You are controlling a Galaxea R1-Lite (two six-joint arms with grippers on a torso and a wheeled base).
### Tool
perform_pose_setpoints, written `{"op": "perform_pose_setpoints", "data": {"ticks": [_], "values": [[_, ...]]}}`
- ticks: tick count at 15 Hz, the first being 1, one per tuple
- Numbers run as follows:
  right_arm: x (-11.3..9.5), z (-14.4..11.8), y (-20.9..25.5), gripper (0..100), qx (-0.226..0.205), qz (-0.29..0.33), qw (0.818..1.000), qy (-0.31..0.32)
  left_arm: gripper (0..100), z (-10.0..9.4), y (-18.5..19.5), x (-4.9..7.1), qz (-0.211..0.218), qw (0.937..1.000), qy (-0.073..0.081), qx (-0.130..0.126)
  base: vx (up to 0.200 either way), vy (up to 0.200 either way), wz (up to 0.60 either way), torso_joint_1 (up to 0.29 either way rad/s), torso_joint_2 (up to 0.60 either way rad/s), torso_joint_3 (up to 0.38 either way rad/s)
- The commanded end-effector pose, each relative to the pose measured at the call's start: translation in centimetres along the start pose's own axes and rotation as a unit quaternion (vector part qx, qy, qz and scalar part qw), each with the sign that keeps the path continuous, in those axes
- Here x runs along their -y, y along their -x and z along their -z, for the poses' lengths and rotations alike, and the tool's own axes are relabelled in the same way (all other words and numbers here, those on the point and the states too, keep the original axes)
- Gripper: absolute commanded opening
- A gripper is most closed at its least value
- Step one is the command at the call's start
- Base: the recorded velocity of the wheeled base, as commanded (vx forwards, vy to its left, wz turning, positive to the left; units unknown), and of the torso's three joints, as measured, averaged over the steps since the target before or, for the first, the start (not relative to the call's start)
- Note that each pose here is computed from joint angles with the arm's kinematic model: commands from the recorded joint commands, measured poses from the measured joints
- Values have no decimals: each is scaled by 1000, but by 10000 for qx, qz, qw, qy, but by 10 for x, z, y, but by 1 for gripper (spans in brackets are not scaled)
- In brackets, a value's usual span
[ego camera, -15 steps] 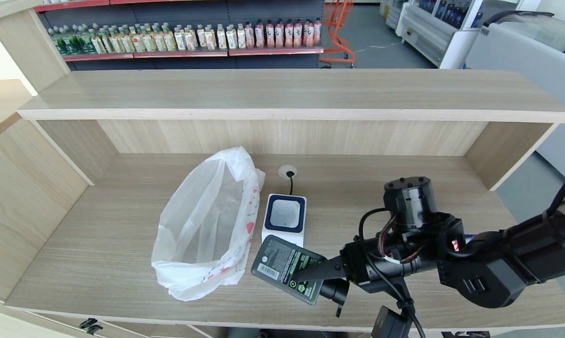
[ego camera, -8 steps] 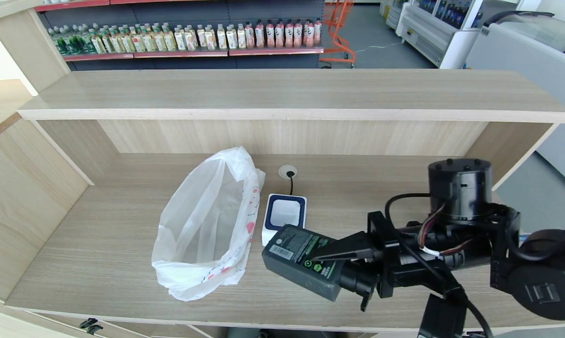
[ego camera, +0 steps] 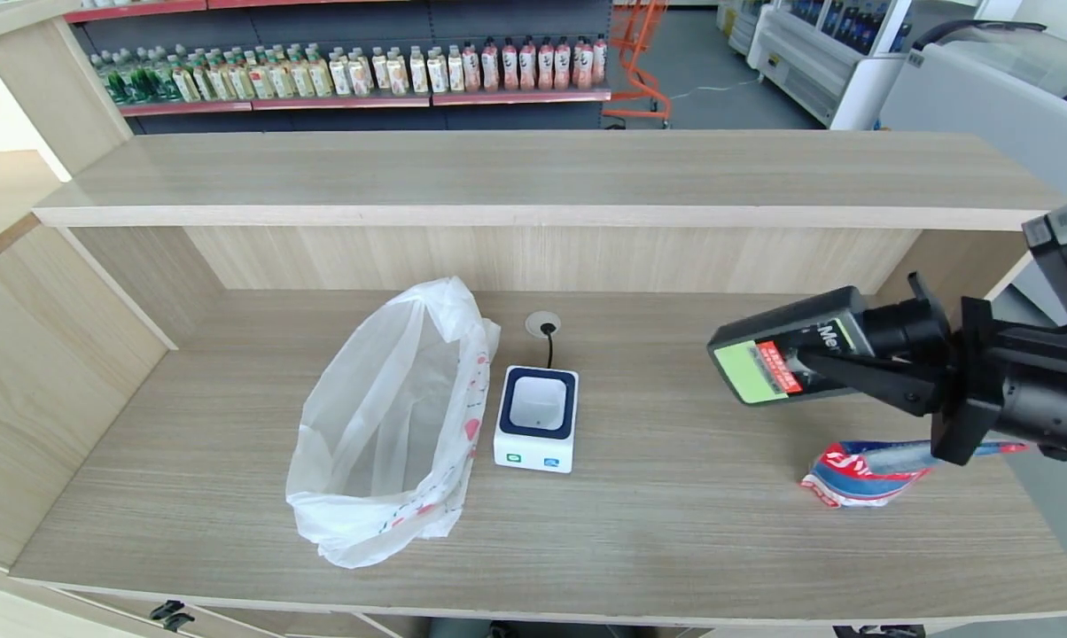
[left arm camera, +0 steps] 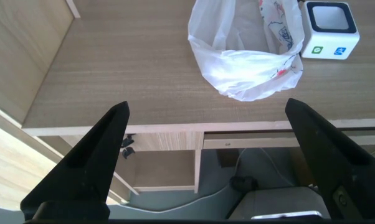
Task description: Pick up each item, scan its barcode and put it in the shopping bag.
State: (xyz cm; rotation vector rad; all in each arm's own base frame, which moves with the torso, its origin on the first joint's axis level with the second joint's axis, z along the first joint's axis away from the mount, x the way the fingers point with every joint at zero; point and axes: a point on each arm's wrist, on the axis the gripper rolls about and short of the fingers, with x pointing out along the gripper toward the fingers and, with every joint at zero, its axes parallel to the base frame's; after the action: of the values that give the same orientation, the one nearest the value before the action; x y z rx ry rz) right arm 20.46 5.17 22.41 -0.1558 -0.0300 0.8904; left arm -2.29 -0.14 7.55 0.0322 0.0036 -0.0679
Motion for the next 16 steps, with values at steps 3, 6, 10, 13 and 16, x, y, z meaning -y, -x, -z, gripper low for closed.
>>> {"op": "perform_pose_setpoints", "data": {"ticks": [3, 6, 10, 13, 16], "values": [[25, 4, -29, 0, -347, 1251, 9382, -3208, 100, 0, 0, 0, -2, 10000, 1, 0, 0, 0, 0, 0, 0, 0], [33, 15, -85, 0, -512, 875, 8889, -4468, 100, 0, 0, 0, -2, 10000, 1, 0, 0, 0, 0, 0, 0, 0], [20, 54, -148, 0, -1221, 362, 8748, -4675, 100, 0, 0, 0, -2, 10000, 1, 0, 0, 0, 0, 0, 0, 0], [0, 74, -172, 0, -1638, 19, 8852, -4355, 100, 0, 0, 0, -2, 10000, 1, 0, 0, 0, 0, 0, 0, 0], [-5, 77, -197, 0, -1630, -191, 8884, -4287, 100, 0, 0, 0, -2, 10000, 1, 0, 0, 0, 0, 0, 0, 0]]}}
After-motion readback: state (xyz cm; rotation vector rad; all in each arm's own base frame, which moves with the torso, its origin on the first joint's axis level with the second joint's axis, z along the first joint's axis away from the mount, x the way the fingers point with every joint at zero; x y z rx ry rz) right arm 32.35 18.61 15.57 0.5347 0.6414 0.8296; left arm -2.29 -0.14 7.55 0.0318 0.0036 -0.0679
